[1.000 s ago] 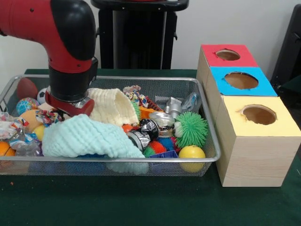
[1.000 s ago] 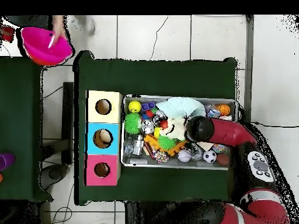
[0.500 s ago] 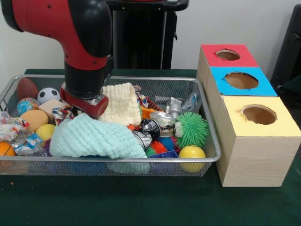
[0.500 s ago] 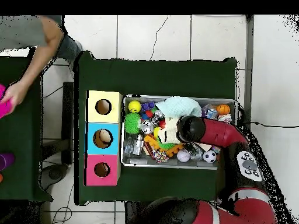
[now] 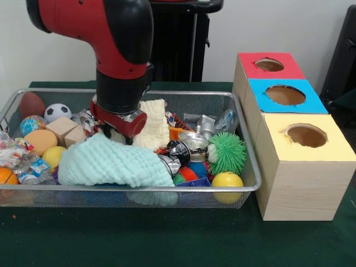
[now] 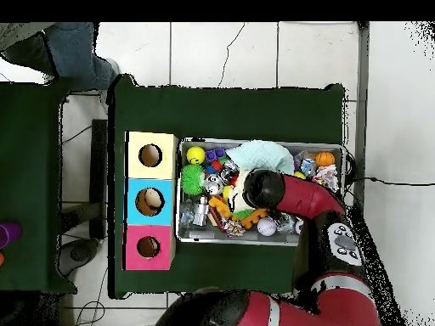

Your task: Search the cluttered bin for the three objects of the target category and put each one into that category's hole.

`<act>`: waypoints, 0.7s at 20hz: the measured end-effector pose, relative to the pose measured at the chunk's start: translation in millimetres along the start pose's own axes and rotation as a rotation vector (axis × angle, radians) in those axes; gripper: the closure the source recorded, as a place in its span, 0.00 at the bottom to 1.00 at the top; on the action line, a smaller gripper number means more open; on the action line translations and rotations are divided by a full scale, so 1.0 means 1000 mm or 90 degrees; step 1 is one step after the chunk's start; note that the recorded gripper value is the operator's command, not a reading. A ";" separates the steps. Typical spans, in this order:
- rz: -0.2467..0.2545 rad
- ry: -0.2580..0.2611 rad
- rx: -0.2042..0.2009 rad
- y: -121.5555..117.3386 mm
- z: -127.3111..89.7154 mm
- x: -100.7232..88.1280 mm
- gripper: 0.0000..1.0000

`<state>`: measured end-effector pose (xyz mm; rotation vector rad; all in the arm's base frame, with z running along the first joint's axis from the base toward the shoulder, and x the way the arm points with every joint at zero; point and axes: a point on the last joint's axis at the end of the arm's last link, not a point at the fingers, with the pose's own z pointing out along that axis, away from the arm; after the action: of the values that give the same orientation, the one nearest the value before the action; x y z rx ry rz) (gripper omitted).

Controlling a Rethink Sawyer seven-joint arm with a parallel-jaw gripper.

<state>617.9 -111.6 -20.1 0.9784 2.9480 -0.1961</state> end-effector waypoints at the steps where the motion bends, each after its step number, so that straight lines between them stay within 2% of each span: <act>1: 0.006 0.001 0.000 0.003 -0.001 0.003 0.00; 5: 0.023 0.006 0.003 0.008 -0.005 0.008 0.00; 14: 0.068 0.005 -0.002 0.018 -0.014 0.004 0.00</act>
<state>625.7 -93.3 -8.1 1.1357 2.8925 -0.1853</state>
